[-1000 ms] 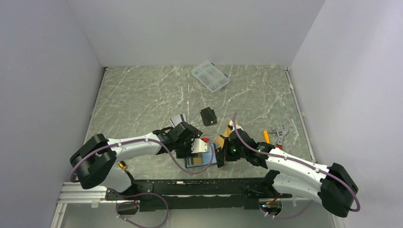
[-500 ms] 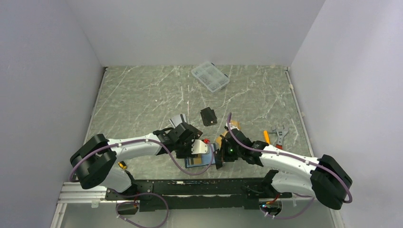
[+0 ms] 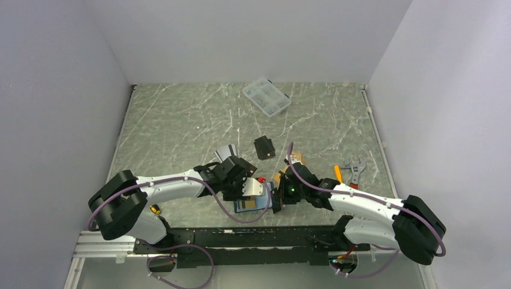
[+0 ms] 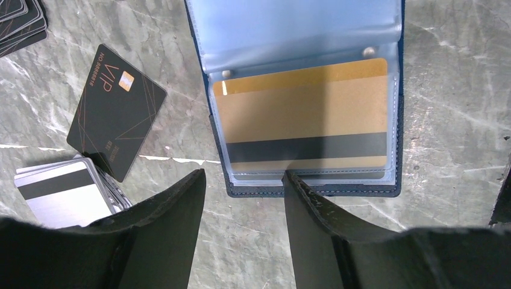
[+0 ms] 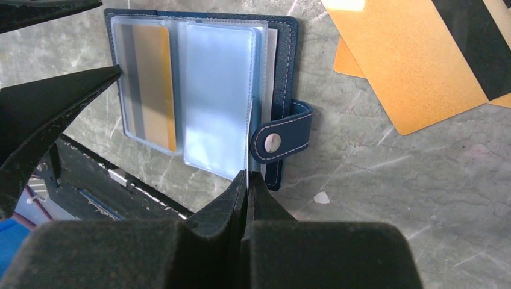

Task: Put the credit cards into the card holder
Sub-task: Turn over the card slot in the card holder.

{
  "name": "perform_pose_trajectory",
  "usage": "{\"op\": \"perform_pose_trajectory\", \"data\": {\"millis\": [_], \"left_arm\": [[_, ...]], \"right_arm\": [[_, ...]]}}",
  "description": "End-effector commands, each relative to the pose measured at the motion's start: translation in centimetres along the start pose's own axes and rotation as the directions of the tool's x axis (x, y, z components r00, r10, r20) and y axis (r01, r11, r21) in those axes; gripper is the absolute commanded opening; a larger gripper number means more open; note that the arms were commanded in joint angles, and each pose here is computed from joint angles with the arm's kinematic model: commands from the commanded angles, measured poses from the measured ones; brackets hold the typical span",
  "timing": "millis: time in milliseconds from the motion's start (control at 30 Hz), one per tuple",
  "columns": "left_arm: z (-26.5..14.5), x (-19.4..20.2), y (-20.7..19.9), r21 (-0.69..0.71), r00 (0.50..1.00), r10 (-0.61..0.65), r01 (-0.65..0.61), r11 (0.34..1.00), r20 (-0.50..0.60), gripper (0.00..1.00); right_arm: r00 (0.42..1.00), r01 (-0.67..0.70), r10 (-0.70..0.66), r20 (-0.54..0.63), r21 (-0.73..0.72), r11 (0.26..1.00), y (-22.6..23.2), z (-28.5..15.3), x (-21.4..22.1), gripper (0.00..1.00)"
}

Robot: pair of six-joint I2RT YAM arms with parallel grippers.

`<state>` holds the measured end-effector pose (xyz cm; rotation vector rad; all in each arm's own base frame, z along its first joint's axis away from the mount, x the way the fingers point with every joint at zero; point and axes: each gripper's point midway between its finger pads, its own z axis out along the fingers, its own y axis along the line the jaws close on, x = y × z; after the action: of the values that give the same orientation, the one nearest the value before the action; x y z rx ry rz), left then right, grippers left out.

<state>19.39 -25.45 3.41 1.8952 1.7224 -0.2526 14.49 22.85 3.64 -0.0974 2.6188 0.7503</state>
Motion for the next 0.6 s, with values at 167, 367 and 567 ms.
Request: {"op": "perform_pose_trajectory", "data": {"millis": [167, 367, 567], "left_arm": [[-0.4, -0.1, -0.1, -0.003, 1.000, 0.023, -0.023, 1.000, 0.005, 0.55], [-0.5, -0.1, 0.1, -0.011, 1.000, 0.021, -0.021, 1.000, 0.004, 0.54], [-1.1, -0.4, 0.4, -0.030, 0.999, 0.034, -0.033, 0.999, 0.018, 0.54]], "right_arm": [[0.997, 0.041, -0.032, 0.076, -0.124, 0.991, 3.1, -2.1, -1.9, 0.00], [0.998, 0.044, -0.036, 0.049, -0.170, 0.984, 4.0, -1.4, -1.3, 0.00], [0.996, 0.061, -0.041, 0.080, -0.258, 0.964, 6.6, -1.7, -2.3, 0.00]]}}
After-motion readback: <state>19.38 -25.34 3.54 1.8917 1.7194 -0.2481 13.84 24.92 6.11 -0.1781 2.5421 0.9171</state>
